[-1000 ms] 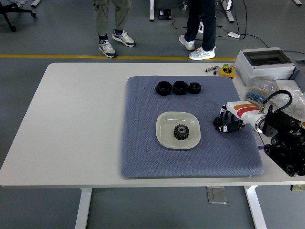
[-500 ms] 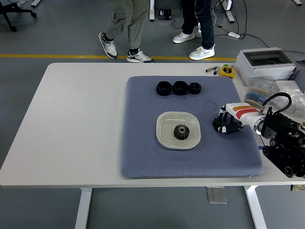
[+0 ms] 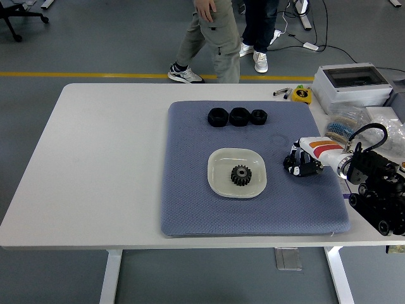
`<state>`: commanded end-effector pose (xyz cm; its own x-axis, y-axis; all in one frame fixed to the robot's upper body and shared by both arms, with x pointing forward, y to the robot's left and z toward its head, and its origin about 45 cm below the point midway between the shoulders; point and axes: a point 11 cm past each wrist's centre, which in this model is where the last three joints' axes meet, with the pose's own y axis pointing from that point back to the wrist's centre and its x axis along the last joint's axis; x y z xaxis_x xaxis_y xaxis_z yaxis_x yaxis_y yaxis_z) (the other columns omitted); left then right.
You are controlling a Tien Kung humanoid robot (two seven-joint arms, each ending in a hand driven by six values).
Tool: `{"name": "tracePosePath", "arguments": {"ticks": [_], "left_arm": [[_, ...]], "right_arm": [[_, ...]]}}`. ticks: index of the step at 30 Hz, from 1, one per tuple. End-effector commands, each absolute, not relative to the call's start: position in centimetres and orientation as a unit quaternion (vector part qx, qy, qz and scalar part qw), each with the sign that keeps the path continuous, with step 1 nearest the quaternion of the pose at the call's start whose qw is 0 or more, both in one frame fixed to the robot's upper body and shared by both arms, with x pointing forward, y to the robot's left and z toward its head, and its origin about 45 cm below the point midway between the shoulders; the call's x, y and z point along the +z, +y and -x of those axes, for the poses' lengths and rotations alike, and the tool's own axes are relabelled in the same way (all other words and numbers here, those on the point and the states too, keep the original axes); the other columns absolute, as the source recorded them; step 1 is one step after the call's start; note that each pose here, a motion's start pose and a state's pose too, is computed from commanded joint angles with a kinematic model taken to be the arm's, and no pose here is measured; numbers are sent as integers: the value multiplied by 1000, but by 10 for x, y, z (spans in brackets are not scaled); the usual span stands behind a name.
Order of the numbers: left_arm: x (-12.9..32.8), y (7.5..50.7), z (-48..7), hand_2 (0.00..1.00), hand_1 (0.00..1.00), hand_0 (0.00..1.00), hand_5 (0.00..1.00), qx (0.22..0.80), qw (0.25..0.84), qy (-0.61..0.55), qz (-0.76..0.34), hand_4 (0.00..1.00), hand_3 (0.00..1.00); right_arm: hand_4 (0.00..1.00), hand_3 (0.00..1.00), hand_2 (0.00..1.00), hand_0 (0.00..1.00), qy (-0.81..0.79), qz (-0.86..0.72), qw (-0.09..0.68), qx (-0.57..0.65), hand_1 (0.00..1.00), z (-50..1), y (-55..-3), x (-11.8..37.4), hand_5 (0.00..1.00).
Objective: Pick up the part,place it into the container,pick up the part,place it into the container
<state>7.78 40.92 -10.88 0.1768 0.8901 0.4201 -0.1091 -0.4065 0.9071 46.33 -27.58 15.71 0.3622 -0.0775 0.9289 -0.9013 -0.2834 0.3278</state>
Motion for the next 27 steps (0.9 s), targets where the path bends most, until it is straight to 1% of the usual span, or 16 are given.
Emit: {"name": "tracePosePath", "arguments": {"ticks": [3,4,9,10,15,17,21,22,27], "left_arm": [[-109,409,-78,759,727,715,681,560,446,313,-624,698,668],[-109,409,-78,758,726,714,680,560,446,313,-624,697,668],[-109,409,-78,758,726,714,680,560,446,313,-624,697,668],[-109,409,-77,758,726,714,681,560,446,313,-624,697,669],[-109,409,-77,758,726,714,681,560,446,313,-624,697,669],[-109,410,-77,758,726,712,681,560,446,313,-624,697,669],[-109,410,-77,758,726,712,681,560,446,313,-624,697,669],[-109,410,-77,757,726,713,679,560,446,313,-624,696,669],[-109,410,-77,757,726,713,679,560,446,313,-624,696,669]], "right_arm": [[659,463,292,24,-362,-675,476,433,131,-463,-276,157,413],[683,454,249,2,-362,-675,476,433,97,-463,-276,157,393],[683,454,249,2,-363,-675,474,434,97,-463,-276,159,393],[690,451,230,2,-363,-675,473,435,88,-464,-275,159,385],[690,451,230,2,-362,-675,466,444,88,-465,-272,165,385],[679,450,219,2,-363,-675,462,447,74,-465,-270,168,371],[679,450,219,2,-364,-676,449,458,74,-466,-264,176,371],[670,448,187,2,-364,-676,444,461,55,-466,-262,178,373],[670,448,187,2,-363,-676,418,486,55,-467,-247,194,373]]}}
